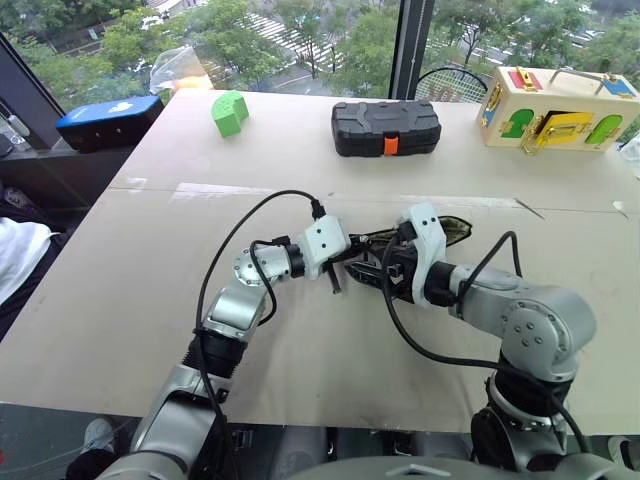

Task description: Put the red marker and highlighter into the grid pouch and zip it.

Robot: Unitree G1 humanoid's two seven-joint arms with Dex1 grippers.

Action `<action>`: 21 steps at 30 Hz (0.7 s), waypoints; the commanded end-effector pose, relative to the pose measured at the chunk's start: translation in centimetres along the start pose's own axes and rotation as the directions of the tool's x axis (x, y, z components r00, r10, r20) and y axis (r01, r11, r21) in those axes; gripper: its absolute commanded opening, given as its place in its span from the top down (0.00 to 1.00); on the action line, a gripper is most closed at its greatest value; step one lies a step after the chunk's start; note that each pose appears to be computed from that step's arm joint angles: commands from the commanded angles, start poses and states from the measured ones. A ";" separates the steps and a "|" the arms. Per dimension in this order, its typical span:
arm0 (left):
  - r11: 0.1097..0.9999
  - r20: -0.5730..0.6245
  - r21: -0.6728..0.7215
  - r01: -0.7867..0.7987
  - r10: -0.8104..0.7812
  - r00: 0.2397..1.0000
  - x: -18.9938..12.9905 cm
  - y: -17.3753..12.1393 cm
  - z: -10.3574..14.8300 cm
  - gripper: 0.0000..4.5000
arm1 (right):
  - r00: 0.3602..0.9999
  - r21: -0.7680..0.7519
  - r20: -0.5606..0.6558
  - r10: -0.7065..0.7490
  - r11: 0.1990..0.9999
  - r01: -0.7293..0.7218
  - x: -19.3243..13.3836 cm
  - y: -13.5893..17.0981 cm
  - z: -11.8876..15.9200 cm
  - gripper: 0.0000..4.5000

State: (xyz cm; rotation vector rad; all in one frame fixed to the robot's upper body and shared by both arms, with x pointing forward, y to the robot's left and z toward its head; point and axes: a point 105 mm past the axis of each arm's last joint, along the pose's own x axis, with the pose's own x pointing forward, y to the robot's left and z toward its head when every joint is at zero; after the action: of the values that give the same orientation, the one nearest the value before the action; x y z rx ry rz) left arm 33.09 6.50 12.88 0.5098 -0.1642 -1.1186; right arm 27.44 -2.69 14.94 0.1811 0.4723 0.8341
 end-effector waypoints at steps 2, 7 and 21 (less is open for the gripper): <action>0.999 0.051 0.045 -0.017 0.014 0.999 0.0 0.5 1.9 1.00 | 0.998 -0.021 0.058 0.012 1.000 -0.011 0.5 0.4 1.3 0.38; 0.999 0.048 0.049 -0.020 0.017 0.999 0.0 0.5 2.0 1.00 | 0.997 -0.027 0.075 0.015 1.000 -0.013 0.7 0.3 1.7 0.46; 0.998 0.024 0.056 -0.017 0.016 1.000 -0.4 0.0 1.5 1.00 | 0.994 -0.036 0.109 0.031 0.999 -0.027 0.6 0.2 2.5 0.97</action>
State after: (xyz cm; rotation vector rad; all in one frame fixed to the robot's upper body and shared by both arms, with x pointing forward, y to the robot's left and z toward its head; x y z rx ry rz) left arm 33.07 7.16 13.27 0.5228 -0.1620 -1.0815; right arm 28.60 -2.15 15.07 0.2023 0.4436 0.8403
